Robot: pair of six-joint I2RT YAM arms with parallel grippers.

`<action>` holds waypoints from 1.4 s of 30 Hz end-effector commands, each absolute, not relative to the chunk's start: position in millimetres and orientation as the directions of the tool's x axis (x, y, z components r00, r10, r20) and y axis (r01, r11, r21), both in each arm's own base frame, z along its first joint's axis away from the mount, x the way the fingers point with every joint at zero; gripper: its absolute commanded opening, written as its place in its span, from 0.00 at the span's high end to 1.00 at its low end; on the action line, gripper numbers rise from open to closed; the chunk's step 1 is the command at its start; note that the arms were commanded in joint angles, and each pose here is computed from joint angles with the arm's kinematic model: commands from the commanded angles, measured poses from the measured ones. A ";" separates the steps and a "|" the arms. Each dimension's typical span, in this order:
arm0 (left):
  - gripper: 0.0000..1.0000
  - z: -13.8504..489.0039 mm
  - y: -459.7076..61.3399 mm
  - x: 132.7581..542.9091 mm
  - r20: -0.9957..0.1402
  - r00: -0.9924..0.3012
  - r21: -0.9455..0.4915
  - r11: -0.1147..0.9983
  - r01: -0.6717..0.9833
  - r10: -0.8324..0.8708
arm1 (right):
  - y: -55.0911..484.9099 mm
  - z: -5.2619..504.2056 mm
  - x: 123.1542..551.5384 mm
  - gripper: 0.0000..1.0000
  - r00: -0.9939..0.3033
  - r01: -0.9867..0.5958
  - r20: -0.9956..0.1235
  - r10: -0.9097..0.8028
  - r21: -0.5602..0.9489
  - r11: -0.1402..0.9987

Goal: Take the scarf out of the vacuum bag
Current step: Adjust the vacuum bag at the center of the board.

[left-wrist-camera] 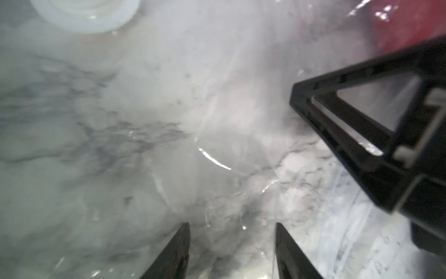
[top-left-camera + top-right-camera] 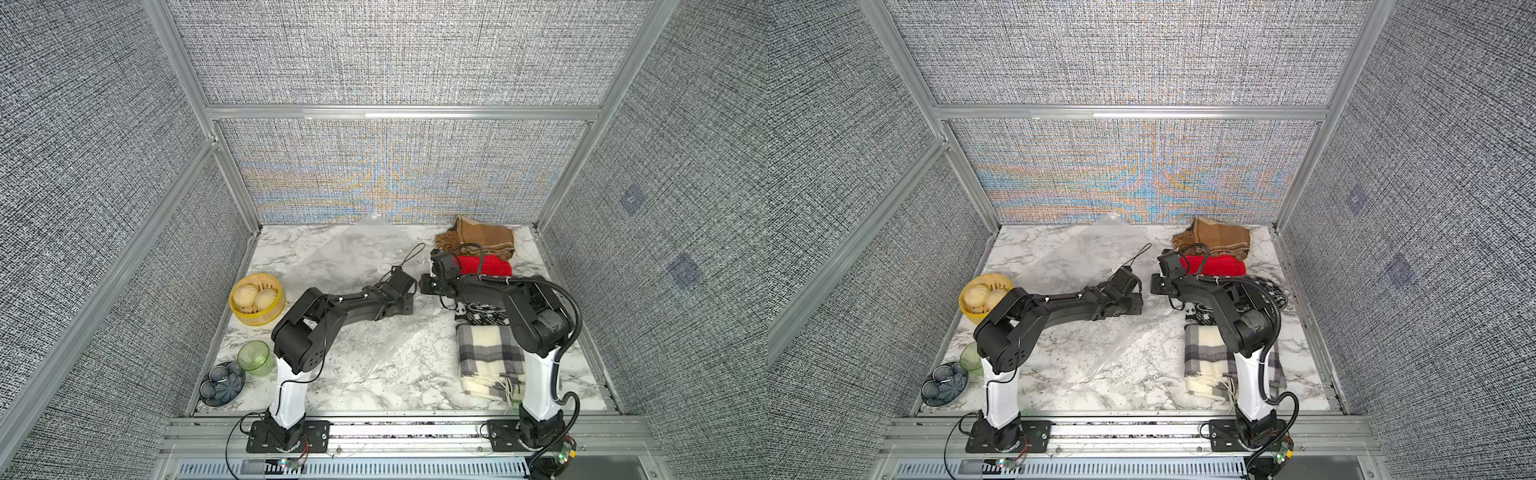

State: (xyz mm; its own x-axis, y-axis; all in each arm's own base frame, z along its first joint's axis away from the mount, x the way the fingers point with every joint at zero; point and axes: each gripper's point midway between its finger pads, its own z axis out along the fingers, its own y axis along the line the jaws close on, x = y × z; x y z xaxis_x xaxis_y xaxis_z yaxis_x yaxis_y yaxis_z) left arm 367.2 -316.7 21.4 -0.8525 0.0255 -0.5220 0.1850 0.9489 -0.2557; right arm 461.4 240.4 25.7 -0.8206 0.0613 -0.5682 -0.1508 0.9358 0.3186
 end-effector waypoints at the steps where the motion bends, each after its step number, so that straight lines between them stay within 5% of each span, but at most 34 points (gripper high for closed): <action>1: 0.44 24.7 -297.9 364.7 -0.511 -0.859 -0.218 0.963 0.159 0.026 | 243.1 11.6 436.5 0.64 -0.897 -0.146 -0.441 0.018 0.335 0.931; 13: 0.44 17.7 -312.1 370.0 -0.495 -0.867 -0.231 0.953 0.198 0.060 | 207.6 135.1 448.4 0.63 -0.752 -0.101 -0.644 0.141 0.324 0.941; 19: 0.44 20.0 -320.9 375.8 -0.500 -0.865 -0.272 0.939 0.208 0.046 | 240.0 102.0 472.7 0.76 -0.812 -0.129 -0.573 0.112 0.363 0.923; 29: 0.42 75.3 -357.0 435.2 -0.594 -0.802 -0.319 0.899 0.298 0.055 | 217.2 51.4 488.6 0.77 -0.836 -0.017 -0.530 0.142 0.284 0.959; 42: 0.44 30.1 -392.5 499.2 -0.610 -0.791 -0.320 0.899 0.299 0.047 | 203.6 22.5 473.3 0.82 -0.858 0.042 -0.478 0.190 0.303 0.952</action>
State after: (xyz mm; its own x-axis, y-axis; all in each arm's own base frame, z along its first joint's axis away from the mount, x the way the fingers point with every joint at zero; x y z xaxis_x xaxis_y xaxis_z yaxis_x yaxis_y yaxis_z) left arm 492.5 -395.8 38.2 -0.7869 0.0481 -0.6152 0.3155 0.8882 -0.3341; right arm 478.5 203.8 25.4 -0.8521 0.1713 -0.4946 0.0258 0.9575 0.2872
